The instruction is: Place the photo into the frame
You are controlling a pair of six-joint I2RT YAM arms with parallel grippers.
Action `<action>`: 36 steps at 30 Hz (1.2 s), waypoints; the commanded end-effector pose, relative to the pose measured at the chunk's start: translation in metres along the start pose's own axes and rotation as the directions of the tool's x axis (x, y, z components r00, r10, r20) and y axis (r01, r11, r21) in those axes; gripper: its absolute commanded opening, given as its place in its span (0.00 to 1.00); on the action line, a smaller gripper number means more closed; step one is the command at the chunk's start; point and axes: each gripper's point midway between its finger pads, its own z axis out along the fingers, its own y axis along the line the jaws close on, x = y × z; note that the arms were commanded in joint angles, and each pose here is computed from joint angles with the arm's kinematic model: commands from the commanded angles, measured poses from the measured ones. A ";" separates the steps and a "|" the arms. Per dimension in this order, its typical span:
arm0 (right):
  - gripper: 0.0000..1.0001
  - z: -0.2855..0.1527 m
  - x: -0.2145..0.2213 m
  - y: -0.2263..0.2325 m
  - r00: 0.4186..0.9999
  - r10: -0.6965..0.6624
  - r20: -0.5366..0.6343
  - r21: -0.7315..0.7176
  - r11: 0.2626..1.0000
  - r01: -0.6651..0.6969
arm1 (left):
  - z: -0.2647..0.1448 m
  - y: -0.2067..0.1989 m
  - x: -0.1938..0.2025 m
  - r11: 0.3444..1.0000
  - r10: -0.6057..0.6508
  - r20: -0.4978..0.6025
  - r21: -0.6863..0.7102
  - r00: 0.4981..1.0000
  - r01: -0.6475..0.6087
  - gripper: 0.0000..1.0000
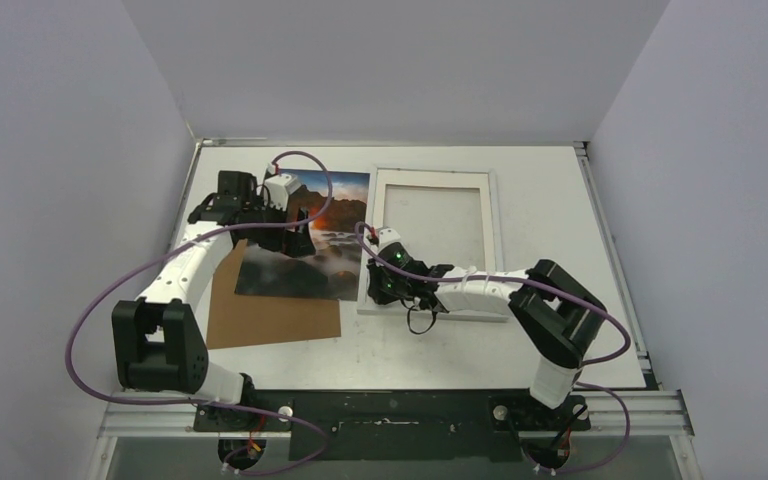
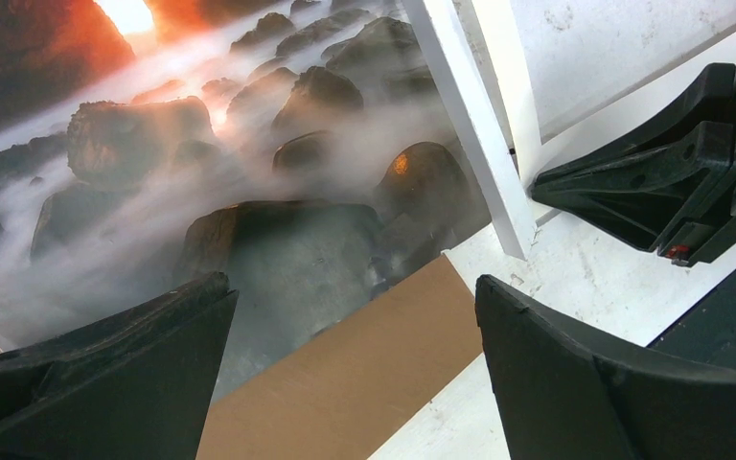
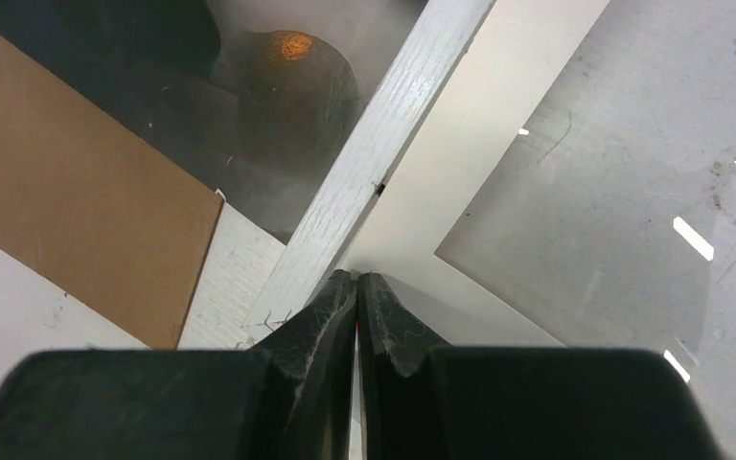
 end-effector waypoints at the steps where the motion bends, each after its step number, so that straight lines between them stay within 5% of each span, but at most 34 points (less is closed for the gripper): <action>1: 0.05 -0.009 0.015 -0.033 0.999 -0.006 -0.042 0.104 0.995 0.010 | -0.009 0.001 -0.016 0.999 0.043 0.006 -0.012 0.999 -0.043 0.96; 17: 0.05 -0.021 0.008 -0.038 0.999 0.020 -0.026 0.038 0.999 -0.019 | -0.006 0.014 -0.003 0.999 0.028 -0.133 -0.020 0.991 -0.031 0.96; 28: 0.05 -0.051 -0.069 0.003 0.995 0.009 0.100 -0.143 0.990 0.005 | -0.008 0.023 -0.001 0.999 -0.008 -0.196 -0.045 0.981 -0.001 0.96; 36: 0.07 -0.078 -0.091 -0.022 0.989 0.025 0.144 -0.056 0.998 -0.017 | -0.008 0.025 -0.008 0.999 -0.022 -0.184 -0.053 0.983 0.013 0.96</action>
